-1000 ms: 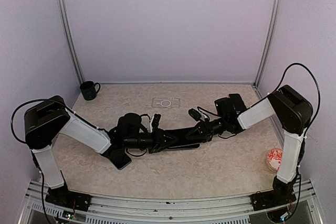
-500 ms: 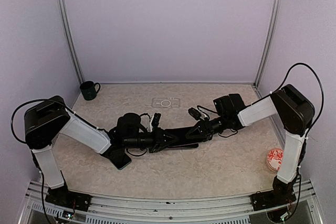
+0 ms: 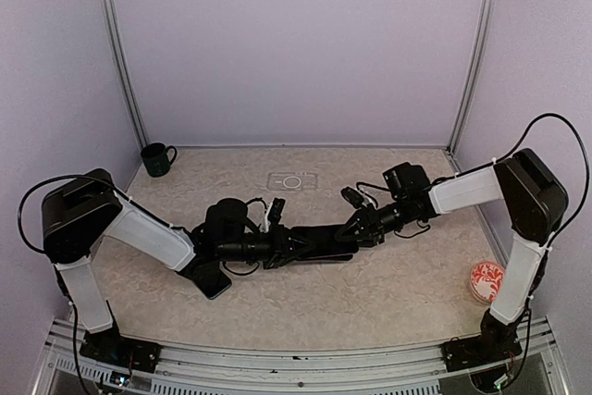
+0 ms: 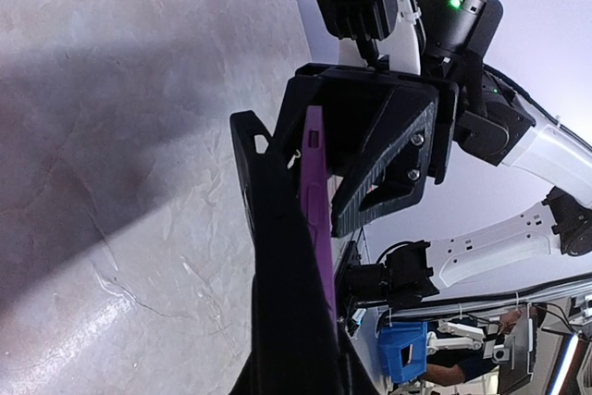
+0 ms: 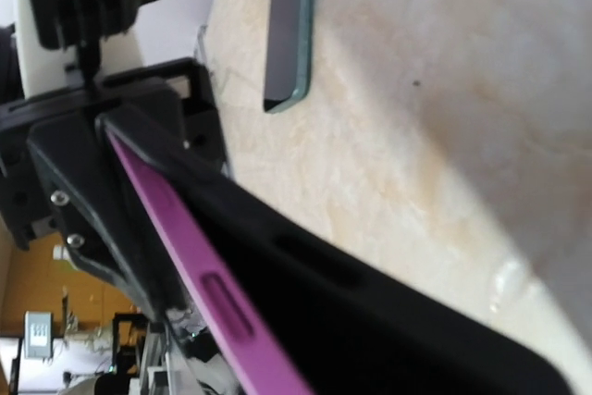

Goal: Put the phone into the phone case
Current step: Pick up the phone with the phone case from the center of the board, then pass from the left arm to the right

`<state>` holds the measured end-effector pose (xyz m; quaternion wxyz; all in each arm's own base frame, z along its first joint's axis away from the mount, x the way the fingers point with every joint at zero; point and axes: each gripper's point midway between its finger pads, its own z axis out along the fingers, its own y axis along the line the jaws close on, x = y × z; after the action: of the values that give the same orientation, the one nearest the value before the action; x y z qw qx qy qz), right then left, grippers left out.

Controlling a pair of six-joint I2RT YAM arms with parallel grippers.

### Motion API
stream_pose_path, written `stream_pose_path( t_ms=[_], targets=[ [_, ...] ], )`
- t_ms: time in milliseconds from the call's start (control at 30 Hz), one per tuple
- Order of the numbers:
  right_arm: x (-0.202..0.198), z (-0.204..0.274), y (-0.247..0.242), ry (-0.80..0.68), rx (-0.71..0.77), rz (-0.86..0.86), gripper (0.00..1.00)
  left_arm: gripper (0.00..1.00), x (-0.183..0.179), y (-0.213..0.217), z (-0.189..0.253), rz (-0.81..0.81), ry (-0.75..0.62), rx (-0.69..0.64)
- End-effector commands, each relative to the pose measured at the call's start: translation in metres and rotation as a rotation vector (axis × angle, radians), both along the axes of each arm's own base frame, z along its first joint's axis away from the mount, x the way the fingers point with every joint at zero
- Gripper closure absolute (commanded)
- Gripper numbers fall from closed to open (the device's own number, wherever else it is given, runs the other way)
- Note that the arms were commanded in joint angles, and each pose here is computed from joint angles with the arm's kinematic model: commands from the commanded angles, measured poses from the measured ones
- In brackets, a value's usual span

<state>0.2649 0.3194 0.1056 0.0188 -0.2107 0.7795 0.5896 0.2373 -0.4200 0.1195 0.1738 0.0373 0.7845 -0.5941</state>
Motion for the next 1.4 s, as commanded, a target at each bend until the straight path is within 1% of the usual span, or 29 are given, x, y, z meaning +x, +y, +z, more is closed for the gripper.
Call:
stream_pose_path(
  t_ms=[0,67,167,433,600,700,867,1033,1133,1233,1333,1367],
  targets=[
    [0.007,0.015,-0.015,-0.033,-0.057,-0.056,0.61,0.94,0.001,0.000,0.035,-0.015,-0.114,-0.041],
    [0.005,0.022,-0.019,-0.043,-0.062,-0.063,0.60,0.94,0.005,0.005,0.032,0.002,-0.131,-0.005],
    [0.003,0.035,-0.023,-0.070,-0.063,-0.070,0.56,0.94,0.008,0.010,0.037,0.011,-0.159,0.013],
    [0.000,0.062,-0.032,-0.133,-0.053,-0.082,0.54,0.94,0.008,0.018,0.044,0.012,-0.201,0.026],
    [-0.005,0.081,-0.035,-0.165,0.027,-0.075,0.54,0.95,0.008,0.025,0.049,0.014,-0.230,0.028],
    [-0.008,0.094,-0.037,-0.195,0.065,-0.071,0.54,0.98,0.010,0.032,0.051,0.026,-0.237,0.026],
    [-0.006,0.096,-0.038,-0.219,0.064,-0.081,0.54,0.98,0.009,0.037,0.057,0.015,-0.264,0.017],
    [0.001,0.085,-0.038,-0.239,0.043,-0.118,0.51,0.98,0.002,0.035,0.072,-0.028,-0.317,-0.014],
    [0.002,0.083,-0.040,-0.287,0.057,-0.142,0.49,0.98,-0.006,0.035,0.083,-0.063,-0.349,-0.052],
    [0.001,0.093,-0.043,-0.400,0.098,-0.170,0.45,0.98,-0.017,0.036,0.096,-0.101,-0.383,-0.108],
    [-0.001,0.110,-0.048,-0.507,0.128,-0.208,0.38,0.98,-0.026,0.037,0.107,-0.138,-0.412,-0.153],
    [-0.003,0.113,-0.047,-0.518,0.141,-0.196,0.37,0.98,-0.029,0.037,0.111,-0.150,-0.420,-0.166]
  ],
)
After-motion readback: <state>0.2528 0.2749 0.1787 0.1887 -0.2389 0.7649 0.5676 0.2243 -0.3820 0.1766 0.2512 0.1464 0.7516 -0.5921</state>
